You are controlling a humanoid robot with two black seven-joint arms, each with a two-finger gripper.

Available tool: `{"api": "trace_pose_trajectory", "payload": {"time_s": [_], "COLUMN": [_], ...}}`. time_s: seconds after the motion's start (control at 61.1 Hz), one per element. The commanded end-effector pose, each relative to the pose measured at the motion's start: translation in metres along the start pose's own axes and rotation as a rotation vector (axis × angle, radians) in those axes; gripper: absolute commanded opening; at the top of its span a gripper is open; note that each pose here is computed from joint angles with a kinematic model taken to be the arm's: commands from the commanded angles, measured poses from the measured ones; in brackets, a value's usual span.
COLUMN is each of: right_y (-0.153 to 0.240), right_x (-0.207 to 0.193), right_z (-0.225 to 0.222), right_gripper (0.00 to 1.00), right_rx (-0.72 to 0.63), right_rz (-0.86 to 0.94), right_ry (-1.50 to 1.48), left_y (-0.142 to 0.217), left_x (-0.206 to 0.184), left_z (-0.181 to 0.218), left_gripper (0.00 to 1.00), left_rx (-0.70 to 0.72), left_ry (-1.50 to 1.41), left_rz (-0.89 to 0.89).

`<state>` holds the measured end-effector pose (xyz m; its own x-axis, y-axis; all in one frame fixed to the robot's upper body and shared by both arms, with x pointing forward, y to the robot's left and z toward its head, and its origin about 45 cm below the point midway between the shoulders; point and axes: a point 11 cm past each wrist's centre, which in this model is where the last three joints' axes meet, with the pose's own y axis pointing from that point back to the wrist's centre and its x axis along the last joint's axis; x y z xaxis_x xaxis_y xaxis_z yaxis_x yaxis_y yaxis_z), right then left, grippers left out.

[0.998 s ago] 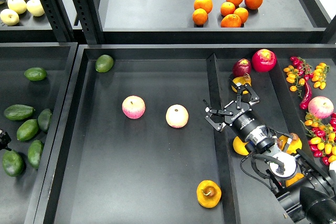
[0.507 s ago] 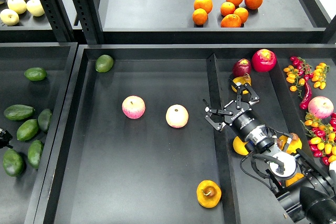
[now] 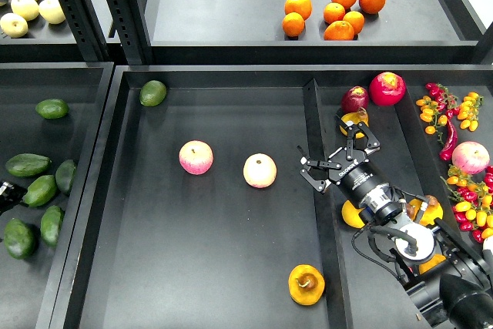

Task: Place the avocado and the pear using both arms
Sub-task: 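Withdraw the left gripper from the avocado bin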

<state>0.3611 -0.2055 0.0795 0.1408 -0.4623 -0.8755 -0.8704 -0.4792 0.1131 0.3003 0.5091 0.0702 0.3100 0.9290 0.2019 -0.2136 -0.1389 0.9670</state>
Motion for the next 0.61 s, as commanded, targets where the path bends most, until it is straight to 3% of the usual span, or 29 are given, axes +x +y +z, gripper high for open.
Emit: {"api": "trace_pose_trajectory", "payload": {"time_s": [0.0, 0.36, 0.589], "right_y": [0.000, -0.001, -0.001], "right_x": [0.000, -0.002, -0.002], "right_z": [0.000, 0.000, 0.000], "right_gripper": [0.99, 0.99, 0.99], "right_rx": [0.000, 0.001, -0.001], "right_rz": [-0.001, -0.006, -0.006], "right_ry": [0.000, 0.001, 0.001], "left_y": [0.002, 0.012, 0.029], "left_x": [-0.005, -0.011, -0.021], "left_z": [0.010, 0.038, 0.073], "left_gripper": [0.89, 0.89, 0.89], "left_rx": [-0.036, -0.166, -0.326], "left_ry": [0.012, 0.089, 0.194], "left_rz": [-0.022, -0.081, -0.172]}}
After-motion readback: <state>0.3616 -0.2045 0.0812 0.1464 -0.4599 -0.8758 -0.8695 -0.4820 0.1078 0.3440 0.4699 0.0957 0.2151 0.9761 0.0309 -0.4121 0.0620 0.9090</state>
